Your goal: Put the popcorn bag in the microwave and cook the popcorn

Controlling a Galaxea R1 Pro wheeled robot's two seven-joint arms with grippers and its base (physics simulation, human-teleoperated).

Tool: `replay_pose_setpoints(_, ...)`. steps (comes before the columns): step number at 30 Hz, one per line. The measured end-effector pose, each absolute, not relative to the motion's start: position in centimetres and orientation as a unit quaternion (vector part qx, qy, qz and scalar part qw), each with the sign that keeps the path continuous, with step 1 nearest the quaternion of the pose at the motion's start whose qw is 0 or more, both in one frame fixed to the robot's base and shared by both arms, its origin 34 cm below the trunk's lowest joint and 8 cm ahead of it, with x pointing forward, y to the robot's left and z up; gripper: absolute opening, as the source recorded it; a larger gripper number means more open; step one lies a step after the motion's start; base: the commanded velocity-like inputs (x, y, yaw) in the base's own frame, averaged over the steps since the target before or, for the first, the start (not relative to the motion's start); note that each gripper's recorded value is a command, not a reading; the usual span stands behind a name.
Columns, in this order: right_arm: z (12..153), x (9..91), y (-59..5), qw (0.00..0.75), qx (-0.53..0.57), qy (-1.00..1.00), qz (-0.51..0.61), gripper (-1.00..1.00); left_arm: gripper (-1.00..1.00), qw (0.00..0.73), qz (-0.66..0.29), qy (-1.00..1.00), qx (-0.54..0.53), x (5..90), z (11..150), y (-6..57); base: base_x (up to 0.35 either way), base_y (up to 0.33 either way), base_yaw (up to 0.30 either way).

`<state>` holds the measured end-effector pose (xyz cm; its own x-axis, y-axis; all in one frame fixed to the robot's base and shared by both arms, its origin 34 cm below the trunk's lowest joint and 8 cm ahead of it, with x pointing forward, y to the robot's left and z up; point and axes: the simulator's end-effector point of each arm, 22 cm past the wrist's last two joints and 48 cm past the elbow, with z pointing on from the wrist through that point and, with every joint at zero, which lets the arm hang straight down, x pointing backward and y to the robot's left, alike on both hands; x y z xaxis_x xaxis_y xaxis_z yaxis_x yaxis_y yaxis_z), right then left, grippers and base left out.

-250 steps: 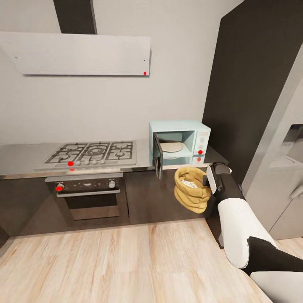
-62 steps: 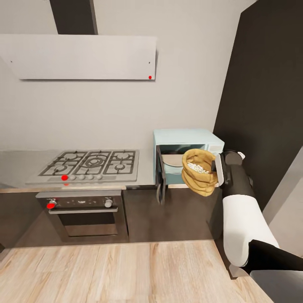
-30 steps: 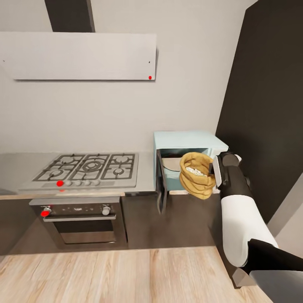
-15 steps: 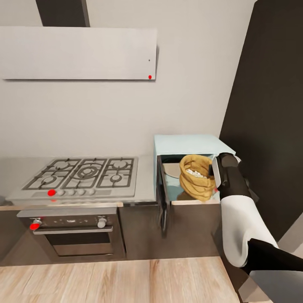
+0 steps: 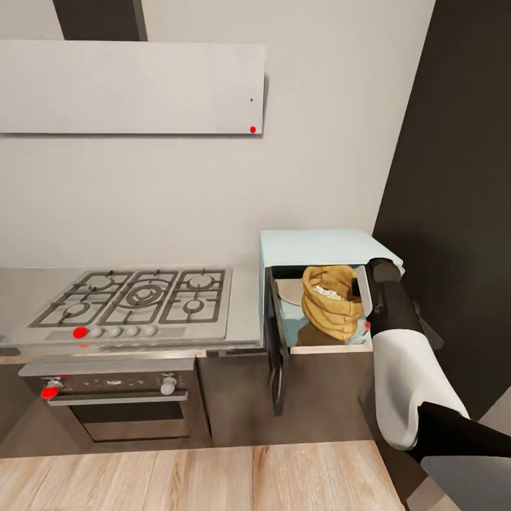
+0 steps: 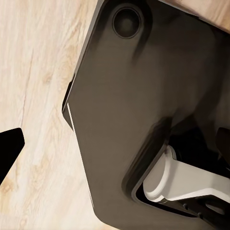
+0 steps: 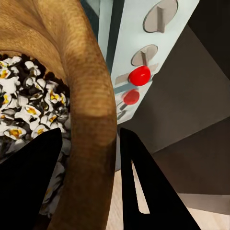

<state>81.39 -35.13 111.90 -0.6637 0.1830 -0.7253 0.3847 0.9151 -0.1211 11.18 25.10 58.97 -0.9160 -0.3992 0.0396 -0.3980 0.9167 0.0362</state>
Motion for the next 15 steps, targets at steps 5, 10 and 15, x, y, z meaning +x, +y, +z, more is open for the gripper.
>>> replay_pose_setpoints(5, 111.0, 81.4, -34.5, 0.37, 0.153, 0.908, -0.125, -1.0, 1.0, 0.023, -0.014, -0.979, 0.204, 11.2, 59.0, 25.1, 0.0, 0.0, 0.0)
replay_pose_setpoints(10, 110.1, 81.3, -34.2, 0.359, 0.148, 0.913, -0.125, -1.0, 1.0, 0.023, -0.014, -0.979, 0.204, 11.2, 59.0, 25.1, 0.0, 0.0, 0.0)
replay_pose_setpoints(15, 110.1, 81.3, -34.2, 0.36, 0.148, 0.913, -0.125, -1.0, 1.0, 0.023, -0.014, -0.979, 0.204, 11.2, 59.0, 25.1, 0.0, 0.0, 0.0)
